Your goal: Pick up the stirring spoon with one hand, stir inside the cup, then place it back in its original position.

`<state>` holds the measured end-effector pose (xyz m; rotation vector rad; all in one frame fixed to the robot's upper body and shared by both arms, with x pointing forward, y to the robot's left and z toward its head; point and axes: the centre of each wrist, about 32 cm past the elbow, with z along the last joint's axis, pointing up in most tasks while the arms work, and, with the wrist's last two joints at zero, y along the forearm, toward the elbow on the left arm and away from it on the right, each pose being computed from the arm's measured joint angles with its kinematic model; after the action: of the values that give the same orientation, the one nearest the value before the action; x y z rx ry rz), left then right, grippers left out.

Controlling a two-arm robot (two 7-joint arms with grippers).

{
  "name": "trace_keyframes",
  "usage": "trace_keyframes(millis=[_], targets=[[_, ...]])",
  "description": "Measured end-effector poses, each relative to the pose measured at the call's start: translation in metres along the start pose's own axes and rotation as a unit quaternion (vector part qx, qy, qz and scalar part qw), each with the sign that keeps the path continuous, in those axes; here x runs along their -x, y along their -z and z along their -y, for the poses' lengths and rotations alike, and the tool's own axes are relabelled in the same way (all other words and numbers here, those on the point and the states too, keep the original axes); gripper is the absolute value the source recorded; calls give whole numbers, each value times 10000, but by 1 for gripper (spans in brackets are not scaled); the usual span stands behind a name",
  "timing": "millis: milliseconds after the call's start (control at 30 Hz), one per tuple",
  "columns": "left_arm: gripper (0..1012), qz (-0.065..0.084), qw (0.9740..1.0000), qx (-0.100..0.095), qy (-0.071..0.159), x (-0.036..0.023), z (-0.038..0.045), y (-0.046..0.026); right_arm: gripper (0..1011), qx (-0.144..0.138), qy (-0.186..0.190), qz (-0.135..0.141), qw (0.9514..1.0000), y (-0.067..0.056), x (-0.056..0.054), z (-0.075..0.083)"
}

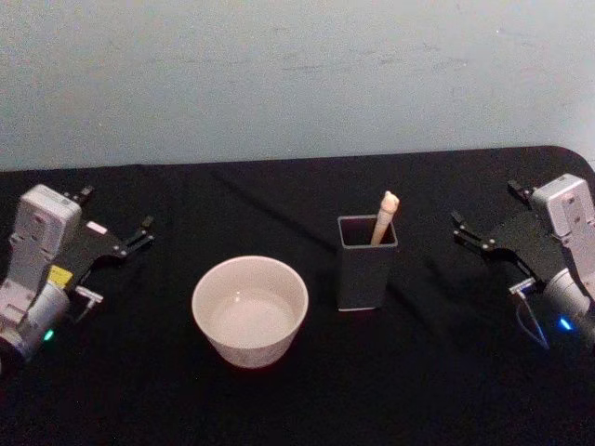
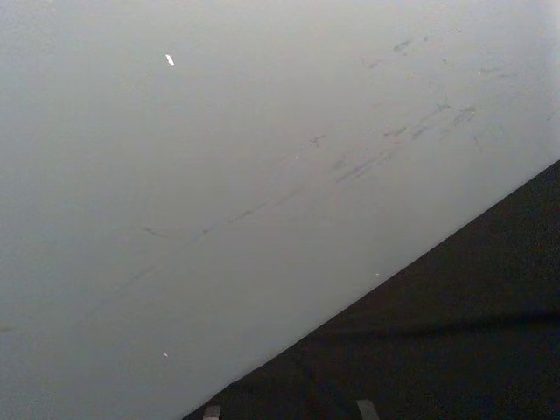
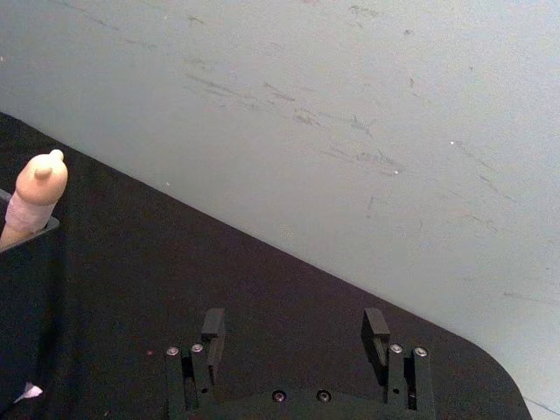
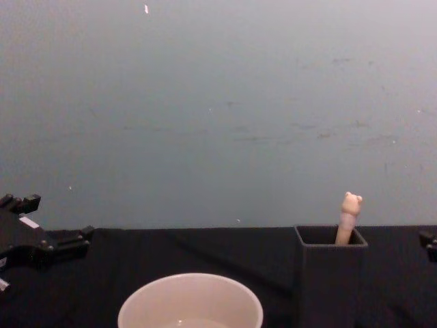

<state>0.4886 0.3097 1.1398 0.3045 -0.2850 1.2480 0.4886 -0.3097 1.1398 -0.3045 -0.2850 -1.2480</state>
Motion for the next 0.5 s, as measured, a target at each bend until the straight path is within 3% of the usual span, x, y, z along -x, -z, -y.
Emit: trace_keyframes(millis=[500], targets=[[1001,0,10000,0,0,0,0,0,1002,0,0,0,10000,0,0,0]])
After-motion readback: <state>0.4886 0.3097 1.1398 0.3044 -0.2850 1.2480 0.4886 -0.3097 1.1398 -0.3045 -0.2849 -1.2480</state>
